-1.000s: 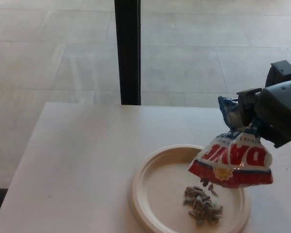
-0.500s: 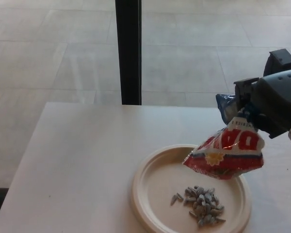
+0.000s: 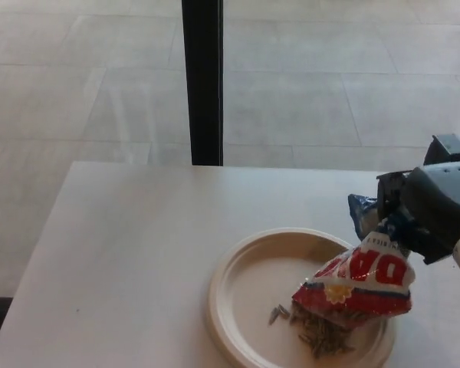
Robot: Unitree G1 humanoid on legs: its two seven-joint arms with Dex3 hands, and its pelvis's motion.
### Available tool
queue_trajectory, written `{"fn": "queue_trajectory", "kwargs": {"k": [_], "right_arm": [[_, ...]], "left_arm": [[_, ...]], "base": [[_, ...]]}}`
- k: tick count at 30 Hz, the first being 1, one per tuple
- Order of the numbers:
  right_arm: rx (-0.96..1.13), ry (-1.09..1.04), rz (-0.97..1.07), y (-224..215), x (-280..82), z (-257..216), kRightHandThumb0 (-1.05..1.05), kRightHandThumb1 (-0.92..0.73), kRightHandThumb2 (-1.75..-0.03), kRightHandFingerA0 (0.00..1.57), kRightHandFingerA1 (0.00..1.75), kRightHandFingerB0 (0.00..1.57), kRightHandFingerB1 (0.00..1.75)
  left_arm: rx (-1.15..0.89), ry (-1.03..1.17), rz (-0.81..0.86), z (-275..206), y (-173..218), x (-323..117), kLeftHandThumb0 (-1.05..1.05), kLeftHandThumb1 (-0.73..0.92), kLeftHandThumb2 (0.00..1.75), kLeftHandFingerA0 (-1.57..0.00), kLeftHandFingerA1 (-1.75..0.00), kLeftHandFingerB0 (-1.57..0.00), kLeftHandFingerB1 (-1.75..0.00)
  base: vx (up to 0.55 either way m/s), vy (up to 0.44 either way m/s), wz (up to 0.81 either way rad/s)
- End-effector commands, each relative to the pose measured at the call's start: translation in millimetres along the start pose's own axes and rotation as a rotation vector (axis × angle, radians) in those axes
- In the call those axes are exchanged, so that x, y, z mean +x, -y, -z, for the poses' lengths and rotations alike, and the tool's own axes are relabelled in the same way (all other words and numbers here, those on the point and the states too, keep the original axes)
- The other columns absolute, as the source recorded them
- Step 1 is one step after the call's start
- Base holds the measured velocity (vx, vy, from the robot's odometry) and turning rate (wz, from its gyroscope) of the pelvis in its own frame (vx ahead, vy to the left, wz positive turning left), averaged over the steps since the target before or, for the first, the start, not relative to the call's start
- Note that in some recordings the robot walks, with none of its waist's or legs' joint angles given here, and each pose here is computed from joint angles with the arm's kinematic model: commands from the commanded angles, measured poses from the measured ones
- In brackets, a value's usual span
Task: The robot uses its right hand to pick up a bag of sunflower seeds kept in the middle of the desk and tilts it over a plate kept next to it to pour out a few seeds and then puts the bag of seeds back on the desk
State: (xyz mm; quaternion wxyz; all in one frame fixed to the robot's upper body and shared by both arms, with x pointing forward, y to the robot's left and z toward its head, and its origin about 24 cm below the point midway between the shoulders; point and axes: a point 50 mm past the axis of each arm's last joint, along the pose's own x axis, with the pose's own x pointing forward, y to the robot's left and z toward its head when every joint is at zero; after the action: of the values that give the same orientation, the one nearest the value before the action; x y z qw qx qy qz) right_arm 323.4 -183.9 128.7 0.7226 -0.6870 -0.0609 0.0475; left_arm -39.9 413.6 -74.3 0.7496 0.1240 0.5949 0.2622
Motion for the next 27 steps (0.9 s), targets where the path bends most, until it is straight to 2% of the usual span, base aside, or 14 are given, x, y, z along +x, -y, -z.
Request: {"fn": "queue_trajectory", "kwargs": {"k": [1, 2, 3, 5, 6, 9, 12, 16, 17, 18, 19, 22, 26, 27], "right_arm": [[0.150, -0.172, -0.122, -20, -9, 24, -0.36, -0.63, -0.72, 0.91, 1.75, 0.66, 1.64], [0.156, -0.174, -0.118, -21, -9, 25, -0.36, -0.63, -0.72, 0.91, 1.75, 0.66, 1.64], [0.163, -0.185, -0.123, -22, -10, 27, -0.33, -0.59, -0.87, 0.91, 1.75, 0.66, 1.72], [0.177, -0.222, -0.131, -24, -12, 32, -0.30, -0.59, -0.88, 0.90, 1.75, 0.65, 1.70], [0.209, -0.250, -0.134, -26, -14, 39, -0.32, -0.61, -0.89, 0.86, 1.75, 0.65, 1.49], [0.291, -0.340, -0.144, -31, -16, 48, -0.34, -0.68, -0.84, 0.85, 1.75, 0.64, 1.54], [0.369, -0.377, -0.149, -36, -21, 56, -0.29, -0.60, -1.01, 0.88, 1.75, 0.74, 1.55], [0.451, -0.446, -0.166, -44, -30, 65, -0.29, -0.53, -1.03, 0.89, 1.75, 0.73, 1.62], [0.468, -0.470, -0.182, -49, -32, 66, -0.30, -0.54, -1.02, 0.89, 1.75, 0.77, 1.55], [0.493, -0.484, -0.195, -55, -37, 67, -0.37, -0.47, -1.10, 1.16, 1.34, 0.99, 1.21], [0.506, -0.486, -0.200, -58, -39, 67, -0.31, -0.50, -1.07, 0.90, 1.75, 0.81, 1.47], [0.513, -0.481, -0.202, -60, -41, 66, -0.31, -0.50, -1.07, 0.90, 1.75, 0.81, 1.47], [0.605, -0.448, -0.233, -84, -59, 53, -0.31, -0.48, -1.12, 0.86, 1.68, 0.77, 1.31], [0.634, -0.416, -0.246, -88, -63, 47, -0.24, -0.47, -1.11, 0.90, 1.72, 0.78, 1.48]], "left_arm": [[0.006, -0.002, -0.009, 1, -3, -1, -0.47, 0.65, 0.59, -0.67, -0.63, -0.59, -0.46], [0.008, -0.002, -0.008, 1, -3, -1, -0.47, 0.65, 0.59, -0.67, -0.63, -0.59, -0.46], [0.003, -0.005, -0.015, 1, -3, -1, -0.47, 0.63, 0.59, -0.69, -0.67, -0.61, -0.45], [-0.004, -0.009, -0.018, 1, -3, -1, -0.47, 0.64, 0.59, -0.68, -0.68, -0.59, -0.45], [-0.004, -0.010, -0.019, 2, -3, -1, -0.48, 0.64, 0.58, -0.68, -0.65, -0.63, -0.46], [-0.023, -0.009, -0.018, 3, -2, -1, -0.45, 0.65, 0.59, -0.67, -0.64, -0.62, -0.47], [-0.014, -0.010, -0.009, 4, -2, -1, -0.47, 0.64, 0.60, -0.65, -0.60, -0.60, -0.45], [-0.020, -0.010, -0.017, 4, -3, -1, -0.47, 0.63, 0.59, -0.68, -0.64, -0.63, -0.46], [-0.022, -0.011, -0.012, 7, -2, -2, -0.46, 0.63, 0.59, -0.68, -0.67, -0.67, -0.49], [-0.031, -0.010, -0.008, 8, -2, -2, -0.45, 0.64, 0.59, -0.67, -0.66, -0.64, -0.49], [-0.032, -0.009, -0.009, 8, -2, -2, -0.46, 0.64, 0.59, -0.68, -0.68, -0.65, -0.48], [-0.029, -0.009, -0.011, 8, -2, -2, -0.46, 0.64, 0.59, -0.68, -0.68, -0.65, -0.48], [-0.041, -0.008, -0.008, 7, -1, -2, -0.47, 0.60, 0.58, -0.64, -0.64, -0.69, -0.50], [0.004, -0.010, -0.011, 7, -1, -2, -0.49, 0.65, 0.60, -0.67, -0.62, -0.66, -0.47]], "base": [[0.00, 0.000, 0.00], [0.00, 0.000, 0.00], [0.00, 0.000, 0.00], [0.00, 0.000, 0.00], [0.00, 0.000, 0.00], [0.00, 0.000, 0.00], [0.00, 0.000, 0.00], [0.00, 0.000, 0.00], [0.00, 0.000, 0.00], [0.00, 0.000, 0.00], [0.00, 0.000, 0.00], [0.00, 0.000, 0.00], [0.00, 0.000, 0.00], [0.00, 0.000, 0.00]]}}
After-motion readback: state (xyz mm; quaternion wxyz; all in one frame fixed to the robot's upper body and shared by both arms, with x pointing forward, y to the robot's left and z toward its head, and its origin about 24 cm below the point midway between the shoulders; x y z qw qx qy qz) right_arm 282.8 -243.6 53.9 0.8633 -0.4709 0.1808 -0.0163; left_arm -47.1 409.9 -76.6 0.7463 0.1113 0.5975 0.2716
